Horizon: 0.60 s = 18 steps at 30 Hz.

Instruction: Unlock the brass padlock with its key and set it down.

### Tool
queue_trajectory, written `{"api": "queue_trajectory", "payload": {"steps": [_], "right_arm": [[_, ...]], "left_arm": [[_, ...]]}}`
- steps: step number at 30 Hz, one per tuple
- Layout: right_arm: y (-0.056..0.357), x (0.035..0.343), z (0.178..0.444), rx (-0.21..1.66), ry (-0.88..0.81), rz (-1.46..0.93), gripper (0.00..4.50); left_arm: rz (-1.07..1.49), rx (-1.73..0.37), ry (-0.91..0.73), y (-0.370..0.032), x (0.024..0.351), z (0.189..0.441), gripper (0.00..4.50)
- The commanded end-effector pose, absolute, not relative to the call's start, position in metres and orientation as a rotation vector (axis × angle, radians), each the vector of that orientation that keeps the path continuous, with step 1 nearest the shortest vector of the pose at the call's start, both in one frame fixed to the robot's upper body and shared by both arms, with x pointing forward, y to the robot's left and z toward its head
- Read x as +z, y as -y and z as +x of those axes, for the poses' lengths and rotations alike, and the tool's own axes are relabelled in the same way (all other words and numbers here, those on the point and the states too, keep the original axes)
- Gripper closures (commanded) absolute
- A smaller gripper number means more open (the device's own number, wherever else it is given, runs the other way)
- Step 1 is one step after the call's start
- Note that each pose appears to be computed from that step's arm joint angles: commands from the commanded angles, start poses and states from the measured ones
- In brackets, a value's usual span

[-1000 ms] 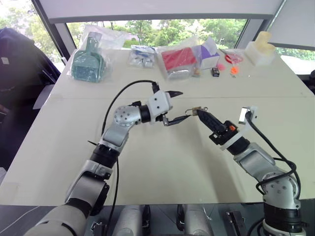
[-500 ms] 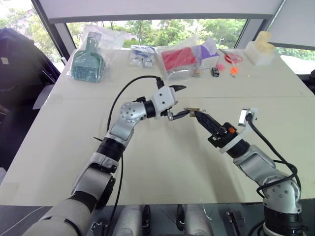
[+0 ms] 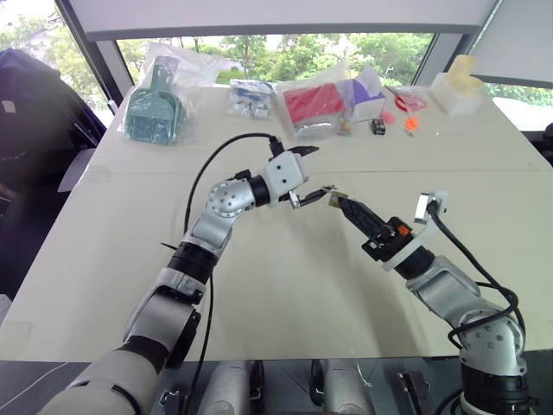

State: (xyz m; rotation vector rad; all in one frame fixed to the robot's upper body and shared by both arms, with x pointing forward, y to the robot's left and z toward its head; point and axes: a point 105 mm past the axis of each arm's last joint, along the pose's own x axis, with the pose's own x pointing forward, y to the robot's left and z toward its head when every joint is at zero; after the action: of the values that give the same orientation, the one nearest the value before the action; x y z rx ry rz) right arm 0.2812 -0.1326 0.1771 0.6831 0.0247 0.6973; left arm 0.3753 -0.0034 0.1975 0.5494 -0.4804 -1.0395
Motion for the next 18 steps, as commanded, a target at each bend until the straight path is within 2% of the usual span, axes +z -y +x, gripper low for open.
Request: {"api": "queue_trajectory", "payload": {"steps": [1,14,18], "right_arm": [[0.13,0.187,0.277,0.726,0.01,0.672,4.43],[0.131,0.177,0.279,0.708,-0.022,0.688,4.43],[0.14,0.158,0.292,0.655,-0.097,0.717,4.43]], "left_arm": [[0.542,-1.016,0.537,0.004,0.209,0.374,0.39],[0.56,-0.948,0.501,-0.011,0.2,0.381,0.39],[0.563,-0.863,0.402,-0.037,0.188,0.394,0.39]]}}
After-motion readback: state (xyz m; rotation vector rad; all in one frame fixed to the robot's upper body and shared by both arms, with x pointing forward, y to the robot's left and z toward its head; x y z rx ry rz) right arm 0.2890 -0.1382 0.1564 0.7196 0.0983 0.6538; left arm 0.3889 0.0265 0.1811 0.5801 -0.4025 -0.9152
